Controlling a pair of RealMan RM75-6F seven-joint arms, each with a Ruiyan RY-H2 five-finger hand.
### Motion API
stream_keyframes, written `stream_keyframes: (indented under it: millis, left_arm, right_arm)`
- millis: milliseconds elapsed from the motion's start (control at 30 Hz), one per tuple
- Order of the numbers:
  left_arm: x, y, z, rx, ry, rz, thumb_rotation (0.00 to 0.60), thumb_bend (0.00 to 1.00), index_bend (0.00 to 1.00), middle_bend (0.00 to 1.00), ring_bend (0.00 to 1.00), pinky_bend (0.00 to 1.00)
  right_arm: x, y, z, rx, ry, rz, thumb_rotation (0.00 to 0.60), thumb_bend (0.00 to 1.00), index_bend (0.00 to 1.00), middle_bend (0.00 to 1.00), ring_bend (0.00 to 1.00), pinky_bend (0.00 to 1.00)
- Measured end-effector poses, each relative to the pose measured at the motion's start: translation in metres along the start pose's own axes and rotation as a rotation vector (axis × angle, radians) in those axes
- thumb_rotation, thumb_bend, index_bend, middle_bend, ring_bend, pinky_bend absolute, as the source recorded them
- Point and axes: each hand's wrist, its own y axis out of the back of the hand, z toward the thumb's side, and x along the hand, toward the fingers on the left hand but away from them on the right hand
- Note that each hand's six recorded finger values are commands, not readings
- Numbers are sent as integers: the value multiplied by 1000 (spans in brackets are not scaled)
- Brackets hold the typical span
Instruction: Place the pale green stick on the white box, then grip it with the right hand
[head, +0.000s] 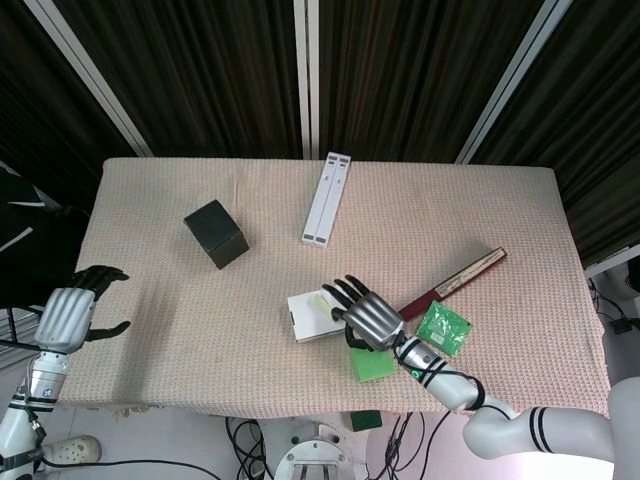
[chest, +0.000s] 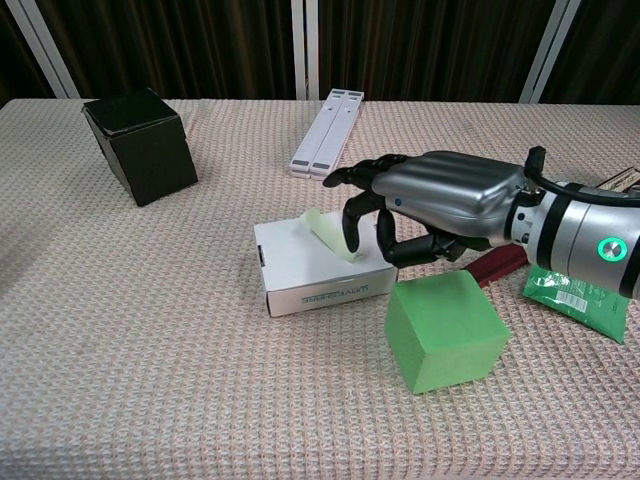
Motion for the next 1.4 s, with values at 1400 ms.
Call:
stream_keyframes:
  millis: [1400]
  left_arm:
    - [-1, 2, -6, 4, 8, -2, 600, 25, 301, 251, 178, 241]
  right_arm:
    - [0, -3, 5, -2, -6, -2, 259, 1000, 415, 0, 0, 0]
